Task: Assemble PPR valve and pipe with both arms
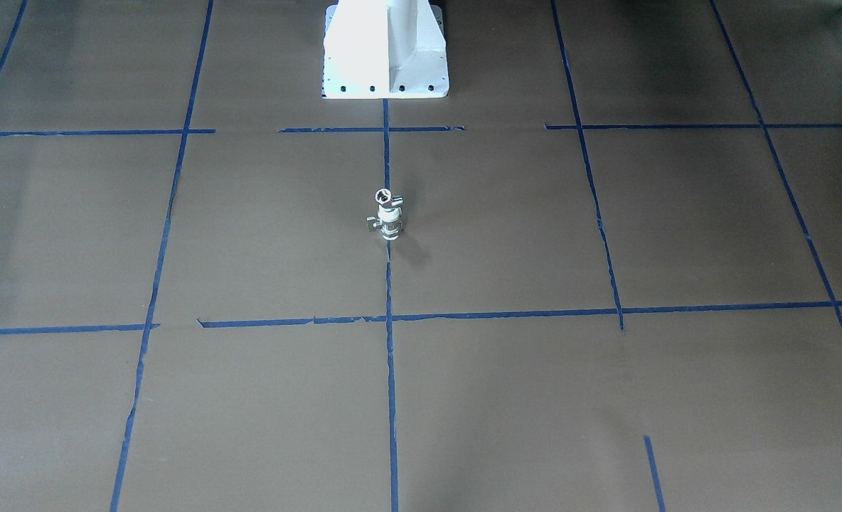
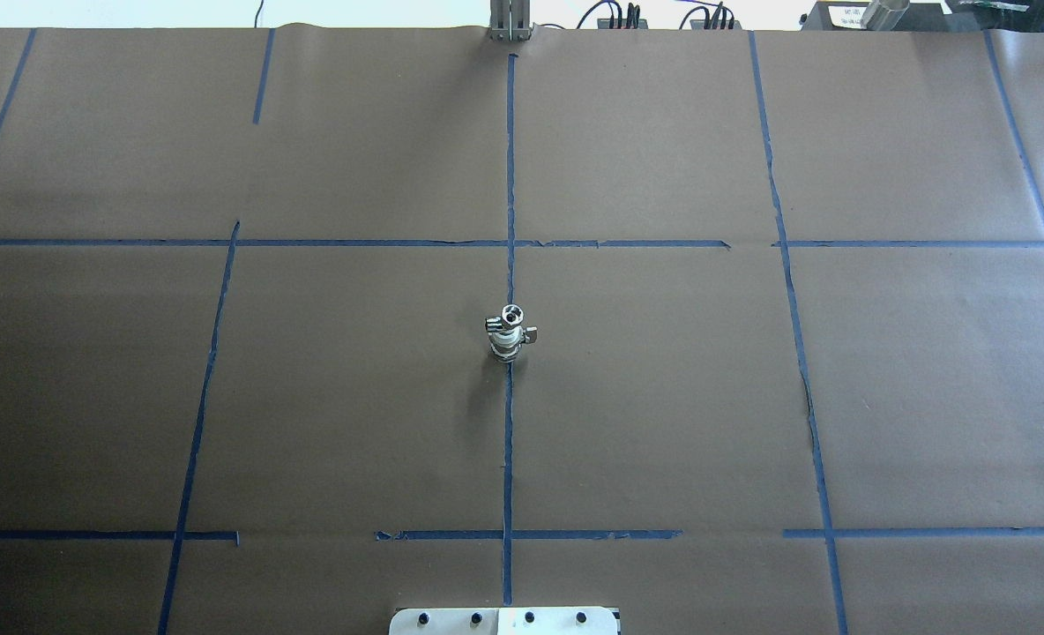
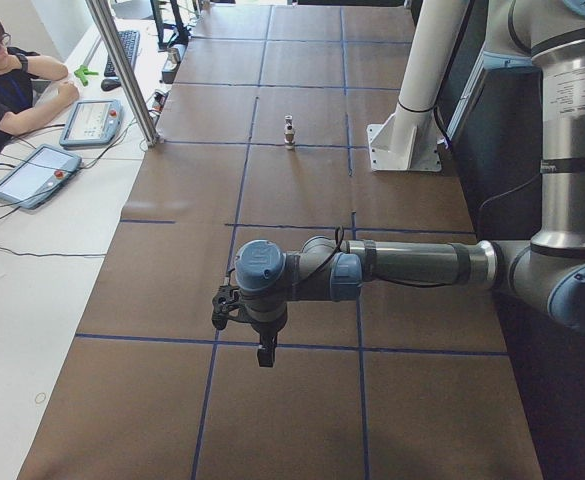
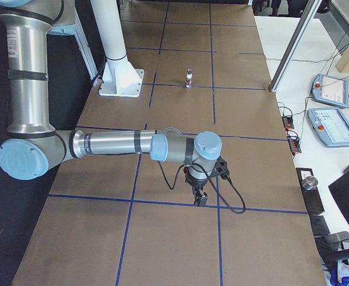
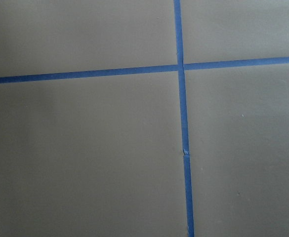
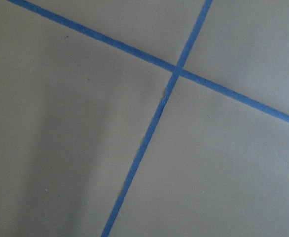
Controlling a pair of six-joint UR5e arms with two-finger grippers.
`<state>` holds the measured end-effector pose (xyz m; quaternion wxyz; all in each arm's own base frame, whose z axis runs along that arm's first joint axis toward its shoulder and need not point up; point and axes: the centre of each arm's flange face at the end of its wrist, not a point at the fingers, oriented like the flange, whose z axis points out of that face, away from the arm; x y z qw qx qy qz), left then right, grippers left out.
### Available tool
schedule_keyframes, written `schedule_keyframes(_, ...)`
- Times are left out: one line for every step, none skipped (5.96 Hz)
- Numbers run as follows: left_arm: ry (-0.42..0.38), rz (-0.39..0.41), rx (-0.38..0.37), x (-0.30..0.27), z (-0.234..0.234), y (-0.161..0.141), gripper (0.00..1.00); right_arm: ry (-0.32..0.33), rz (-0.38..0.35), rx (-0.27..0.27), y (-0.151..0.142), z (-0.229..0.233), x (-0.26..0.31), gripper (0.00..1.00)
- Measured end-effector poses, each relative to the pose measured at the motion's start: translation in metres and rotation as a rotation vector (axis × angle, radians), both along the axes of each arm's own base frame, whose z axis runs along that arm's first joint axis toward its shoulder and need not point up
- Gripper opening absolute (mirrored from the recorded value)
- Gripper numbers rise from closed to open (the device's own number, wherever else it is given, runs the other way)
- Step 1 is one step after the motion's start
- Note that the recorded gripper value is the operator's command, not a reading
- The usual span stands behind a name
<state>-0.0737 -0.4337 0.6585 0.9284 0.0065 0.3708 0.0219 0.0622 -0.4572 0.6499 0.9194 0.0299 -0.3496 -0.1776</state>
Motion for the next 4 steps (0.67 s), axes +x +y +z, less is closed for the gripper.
schedule_keyframes(0.0, 0.001, -0.001, 0.0, 0.0012, 0.0017, 1.0, -0.01, 0.037, -0.031, 0.0074, 0.005, 0.0029, 1.0)
schedule_keyframes(-0.001, 0.001, -0.001, 0.0001, 0.0013, 0.002, 1.0, -0.013, 0.055, -0.045, 0.0085, 0.0057, 0.0034, 1.0)
schedule_keyframes(-0.001, 0.001, 0.0, 0.0001, 0.0011, 0.0021, 1.0, -0.015, 0.061, -0.048, 0.0084, 0.0056, 0.0035, 1.0)
schedule_keyframes(-0.001, 0.001, 0.0, 0.0001, 0.0008, 0.0021, 1.0, -0.017, 0.062, -0.049, 0.0084, 0.0055, 0.0035, 1.0)
